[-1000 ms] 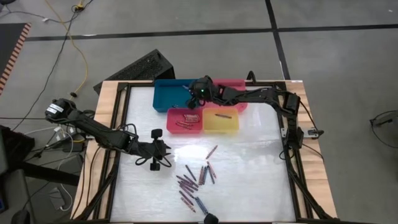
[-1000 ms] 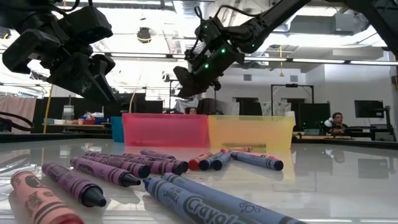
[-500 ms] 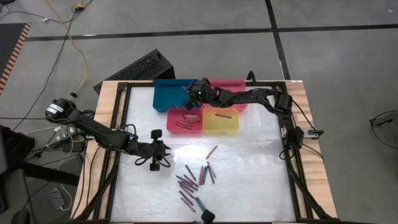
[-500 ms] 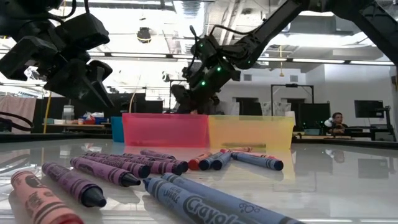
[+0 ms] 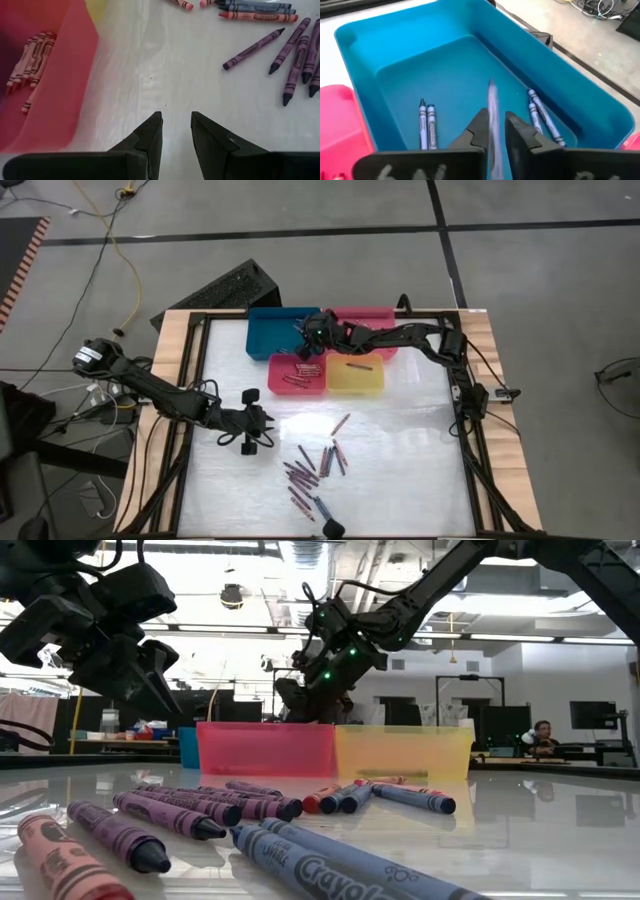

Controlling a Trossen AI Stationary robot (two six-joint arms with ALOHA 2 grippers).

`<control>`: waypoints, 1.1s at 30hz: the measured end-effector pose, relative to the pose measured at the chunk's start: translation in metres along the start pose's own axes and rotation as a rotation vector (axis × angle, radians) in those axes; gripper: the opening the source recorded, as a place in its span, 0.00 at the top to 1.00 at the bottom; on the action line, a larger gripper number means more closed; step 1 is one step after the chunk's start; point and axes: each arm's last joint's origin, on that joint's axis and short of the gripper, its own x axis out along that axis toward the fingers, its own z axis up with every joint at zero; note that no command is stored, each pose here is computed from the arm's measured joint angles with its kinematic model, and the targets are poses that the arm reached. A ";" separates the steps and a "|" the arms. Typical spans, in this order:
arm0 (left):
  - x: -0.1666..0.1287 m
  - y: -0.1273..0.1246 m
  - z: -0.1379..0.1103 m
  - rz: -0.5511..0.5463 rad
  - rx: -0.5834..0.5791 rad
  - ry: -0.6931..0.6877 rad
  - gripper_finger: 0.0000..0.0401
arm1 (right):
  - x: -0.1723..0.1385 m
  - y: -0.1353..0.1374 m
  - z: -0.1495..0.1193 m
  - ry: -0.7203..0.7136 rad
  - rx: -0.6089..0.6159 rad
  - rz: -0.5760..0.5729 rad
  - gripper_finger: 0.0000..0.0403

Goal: Sort crayons
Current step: Put the blue crayon into the blue bin, then put the pink crayon into the pink bin

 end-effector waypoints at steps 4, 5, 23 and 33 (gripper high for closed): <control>0.000 0.000 0.000 0.000 -0.008 0.000 0.77 | 0.000 0.000 -0.001 0.014 -0.004 0.002 0.83; 0.000 0.000 0.000 0.000 -0.008 0.000 0.77 | 0.000 0.000 -0.001 0.013 -0.004 0.002 0.82; 0.000 0.000 0.000 0.000 -0.007 0.004 0.77 | -0.055 0.016 0.023 0.142 -0.043 0.238 0.80; 0.000 0.000 0.000 0.007 -0.005 -0.001 0.77 | -0.140 0.058 0.019 0.381 -0.345 0.432 0.80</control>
